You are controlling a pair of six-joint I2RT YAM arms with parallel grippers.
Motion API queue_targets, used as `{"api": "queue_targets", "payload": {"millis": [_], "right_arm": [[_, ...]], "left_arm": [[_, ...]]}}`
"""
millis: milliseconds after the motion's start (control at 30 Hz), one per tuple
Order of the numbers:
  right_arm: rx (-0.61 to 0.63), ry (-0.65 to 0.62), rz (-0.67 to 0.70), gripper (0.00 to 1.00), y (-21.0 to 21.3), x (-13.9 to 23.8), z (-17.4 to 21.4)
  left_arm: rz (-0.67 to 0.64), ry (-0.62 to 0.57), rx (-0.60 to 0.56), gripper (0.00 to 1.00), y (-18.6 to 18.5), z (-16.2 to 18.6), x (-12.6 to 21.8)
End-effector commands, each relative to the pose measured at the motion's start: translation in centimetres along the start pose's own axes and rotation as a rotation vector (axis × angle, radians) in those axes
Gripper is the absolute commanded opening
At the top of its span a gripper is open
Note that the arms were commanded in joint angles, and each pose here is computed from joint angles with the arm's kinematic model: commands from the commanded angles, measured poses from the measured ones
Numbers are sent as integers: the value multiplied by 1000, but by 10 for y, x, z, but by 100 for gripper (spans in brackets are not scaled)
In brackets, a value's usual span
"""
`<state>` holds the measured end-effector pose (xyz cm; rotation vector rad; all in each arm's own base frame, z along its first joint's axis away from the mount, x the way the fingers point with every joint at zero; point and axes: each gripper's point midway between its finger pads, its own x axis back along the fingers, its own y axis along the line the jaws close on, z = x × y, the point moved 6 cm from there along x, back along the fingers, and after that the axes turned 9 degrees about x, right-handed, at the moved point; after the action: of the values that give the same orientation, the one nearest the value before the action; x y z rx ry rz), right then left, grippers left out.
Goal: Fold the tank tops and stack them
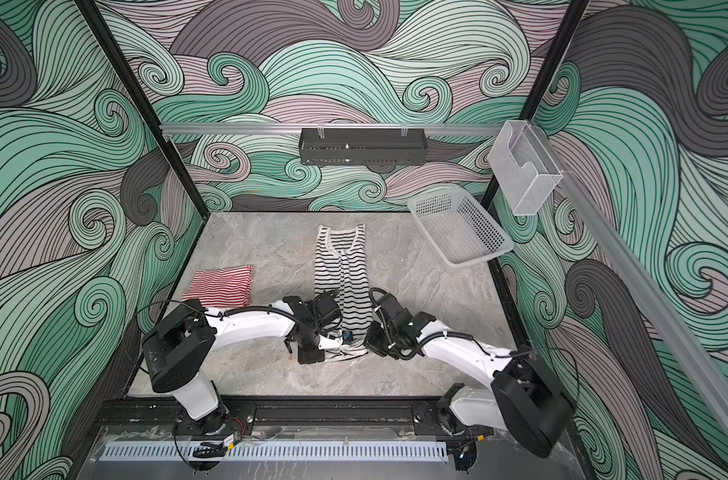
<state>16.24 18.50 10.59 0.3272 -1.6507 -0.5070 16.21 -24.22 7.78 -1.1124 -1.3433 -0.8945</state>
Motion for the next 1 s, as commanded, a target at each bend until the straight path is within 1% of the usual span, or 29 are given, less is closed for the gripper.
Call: {"api": "queue_targets", "payload": {"millis": [0, 167, 233, 300, 367, 500, 600, 667, 733, 833, 967], "right_arm": [[-34, 5, 60, 0, -19, 10, 17], [-46, -13, 40, 0, -27, 24, 37], [-46, -14, 40, 0, -29, 31, 44], [-41, -27, 36, 0, -29, 41, 47], [-36, -53, 26, 0, -26, 54, 47], [-7, -120, 15, 0, -9, 83, 37], [32, -133, 24, 0, 11, 97, 21], [49, -135, 25, 0, 25, 102, 5], [60, -140, 25, 0, 36, 106, -14], [57, -150, 26, 0, 46, 108, -44], [47, -141, 16, 0, 51, 103, -83]], "left_arm": [[75, 20, -15, 0, -15, 5, 16], [103, 25, -44, 0, -29, 11, 34], [131, 17, -44, 0, -35, 11, 49], [144, -26, -57, 0, -40, 10, 69], [113, -75, -73, 0, -41, 8, 90], [-10, -147, -56, 0, -27, 0, 122], [-93, -183, -43, 0, -7, -9, 135], [-159, -206, -20, 0, 13, -17, 139], [-192, -231, 7, 0, 33, -24, 143], [-224, -249, 47, 0, 65, -33, 145], [-234, -252, 107, 0, 105, -44, 138]]}}
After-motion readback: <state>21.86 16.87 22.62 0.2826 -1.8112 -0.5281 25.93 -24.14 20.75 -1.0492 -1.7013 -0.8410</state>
